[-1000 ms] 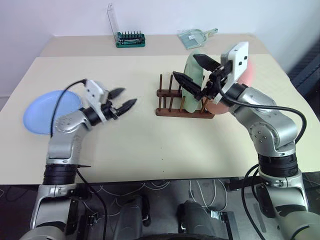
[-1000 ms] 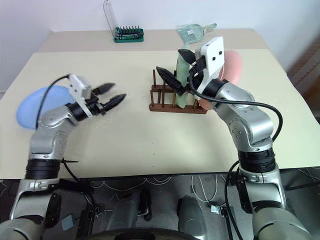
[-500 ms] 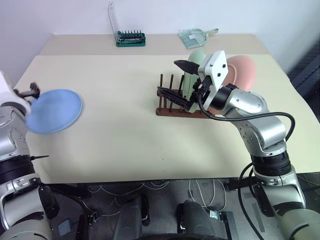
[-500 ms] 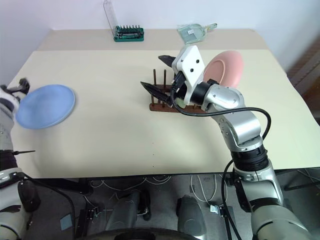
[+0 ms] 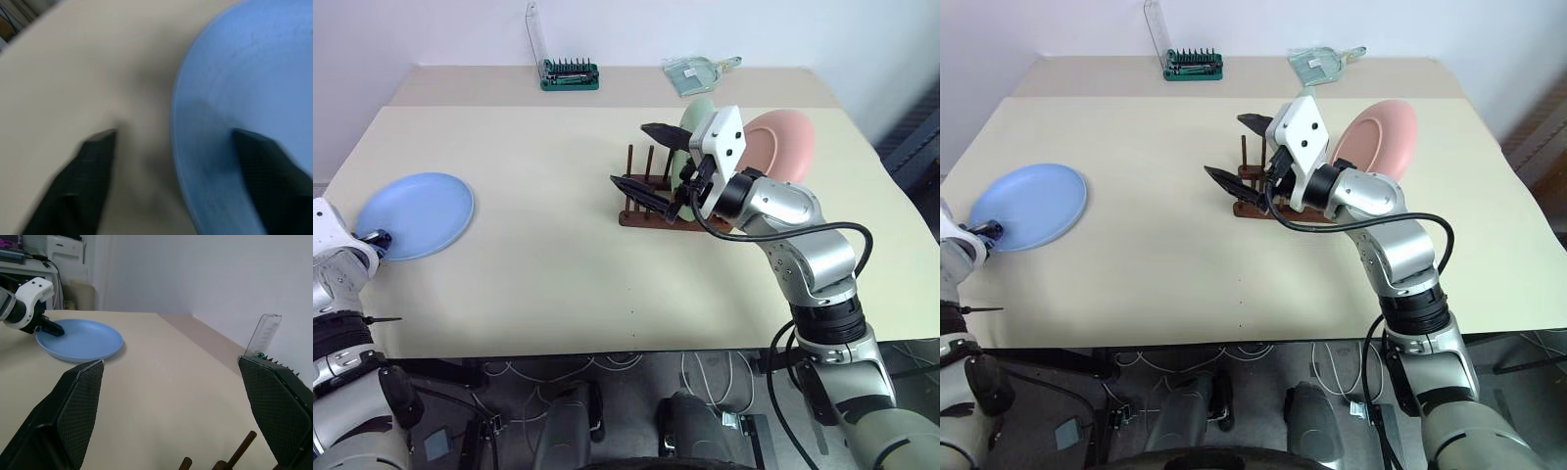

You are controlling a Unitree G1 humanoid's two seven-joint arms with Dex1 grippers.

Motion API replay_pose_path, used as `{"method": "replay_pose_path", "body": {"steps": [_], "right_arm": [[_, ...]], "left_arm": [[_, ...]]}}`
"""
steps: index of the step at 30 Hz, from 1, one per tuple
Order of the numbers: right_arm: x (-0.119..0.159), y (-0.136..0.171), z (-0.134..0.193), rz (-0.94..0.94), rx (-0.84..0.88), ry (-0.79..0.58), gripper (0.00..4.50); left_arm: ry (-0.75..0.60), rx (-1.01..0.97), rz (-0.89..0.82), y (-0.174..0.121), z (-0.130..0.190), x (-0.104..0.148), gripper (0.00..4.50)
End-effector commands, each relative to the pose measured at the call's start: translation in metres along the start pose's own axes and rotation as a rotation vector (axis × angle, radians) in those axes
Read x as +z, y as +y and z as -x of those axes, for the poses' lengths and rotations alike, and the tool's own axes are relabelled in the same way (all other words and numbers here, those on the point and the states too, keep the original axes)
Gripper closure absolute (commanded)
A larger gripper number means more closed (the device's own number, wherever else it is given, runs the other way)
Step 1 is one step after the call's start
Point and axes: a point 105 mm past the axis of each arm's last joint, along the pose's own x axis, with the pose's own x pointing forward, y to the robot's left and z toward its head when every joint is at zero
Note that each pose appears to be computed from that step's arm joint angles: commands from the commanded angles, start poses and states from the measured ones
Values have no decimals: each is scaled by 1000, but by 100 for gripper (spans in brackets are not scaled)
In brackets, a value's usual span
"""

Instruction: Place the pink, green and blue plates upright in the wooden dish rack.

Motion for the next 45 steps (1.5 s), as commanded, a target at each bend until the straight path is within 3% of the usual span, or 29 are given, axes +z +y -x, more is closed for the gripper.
{"method": "replay_pose_path", "body": {"steps": [1,4,7,11,15,21,28,37,41,45], "right_arm": [[12,-2,1,38,-12,-43,0],[11,-2,4,41,-24,-39,0],[10,-2,5,44,-29,-35,0],[5,-4,4,98,-33,10,0],[2,0,-5,244,-10,50,0],[3,14,-28,435,37,62,0],[-5,22,-49,635,30,83,0],[-19,17,-59,770,18,124,0],[-21,16,-60,771,10,126,122],[-22,15,-59,796,12,132,341]], "left_arm": [[-71,6,21,7,2,22,294],[-134,-52,54,-11,4,36,449],[-185,-87,73,-23,6,45,449],[-325,-236,117,-68,22,72,449],[-603,-476,35,-142,77,114,449],[-818,-667,-122,-209,144,134,449],[-845,-792,-167,-243,188,128,449],[-781,-903,-198,-250,207,112,449],[-762,-930,-169,-248,210,111,450],[-749,-929,-194,-248,209,108,450]]}}
